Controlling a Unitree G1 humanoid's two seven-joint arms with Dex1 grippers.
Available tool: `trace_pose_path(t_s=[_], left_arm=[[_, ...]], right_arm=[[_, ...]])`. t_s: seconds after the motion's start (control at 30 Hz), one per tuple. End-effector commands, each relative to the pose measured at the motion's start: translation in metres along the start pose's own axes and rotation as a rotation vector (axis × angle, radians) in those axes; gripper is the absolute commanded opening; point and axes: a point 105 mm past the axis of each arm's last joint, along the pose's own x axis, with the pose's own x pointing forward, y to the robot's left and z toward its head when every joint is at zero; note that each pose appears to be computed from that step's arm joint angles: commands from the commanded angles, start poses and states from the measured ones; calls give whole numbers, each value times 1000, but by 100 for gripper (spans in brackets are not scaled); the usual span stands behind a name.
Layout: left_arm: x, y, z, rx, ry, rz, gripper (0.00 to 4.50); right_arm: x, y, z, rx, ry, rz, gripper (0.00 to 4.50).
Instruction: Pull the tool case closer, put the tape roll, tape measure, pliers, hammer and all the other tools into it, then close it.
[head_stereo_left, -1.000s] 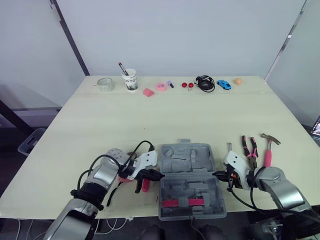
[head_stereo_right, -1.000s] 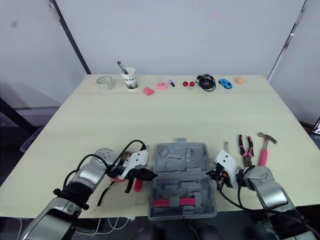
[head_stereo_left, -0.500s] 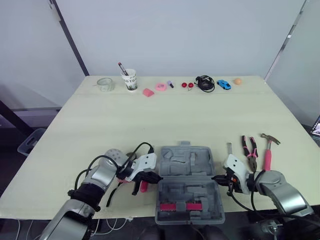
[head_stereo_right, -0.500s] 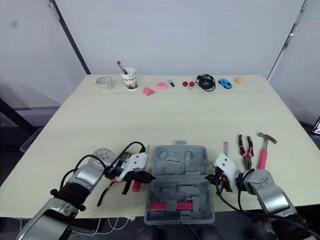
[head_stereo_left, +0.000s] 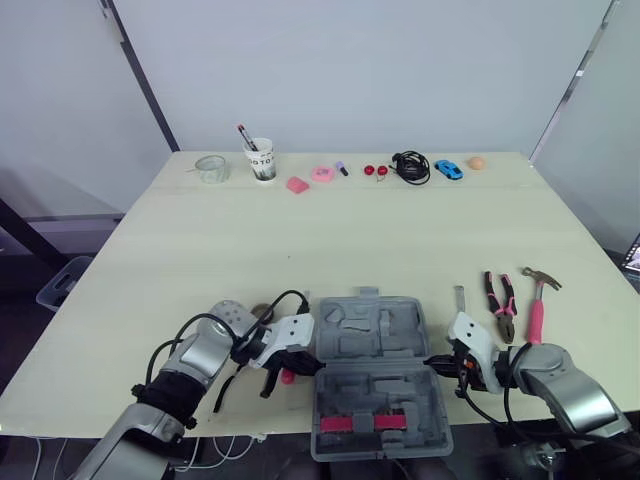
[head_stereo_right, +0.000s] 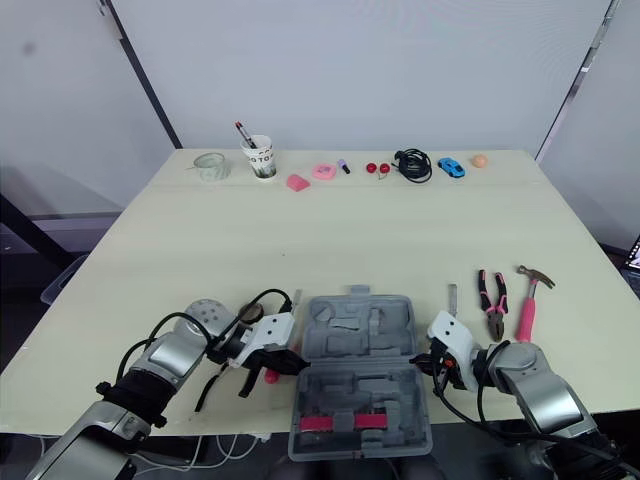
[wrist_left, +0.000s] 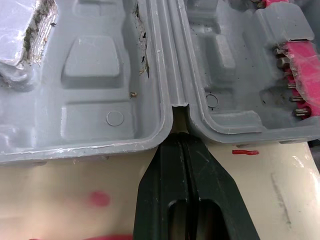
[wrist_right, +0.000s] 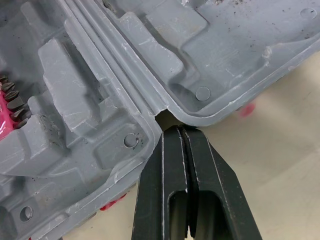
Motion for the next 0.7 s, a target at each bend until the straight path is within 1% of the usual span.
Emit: trace_pose_path(t_s=[0.03,0.7], left_arm=[[10,-11,-2,7,16,-69,3],[11,-12,-7,2,37,-81,3]], right_arm=[[3,14,9,-23,-30,63,0],[1,6,7,-36,-22,29,0]])
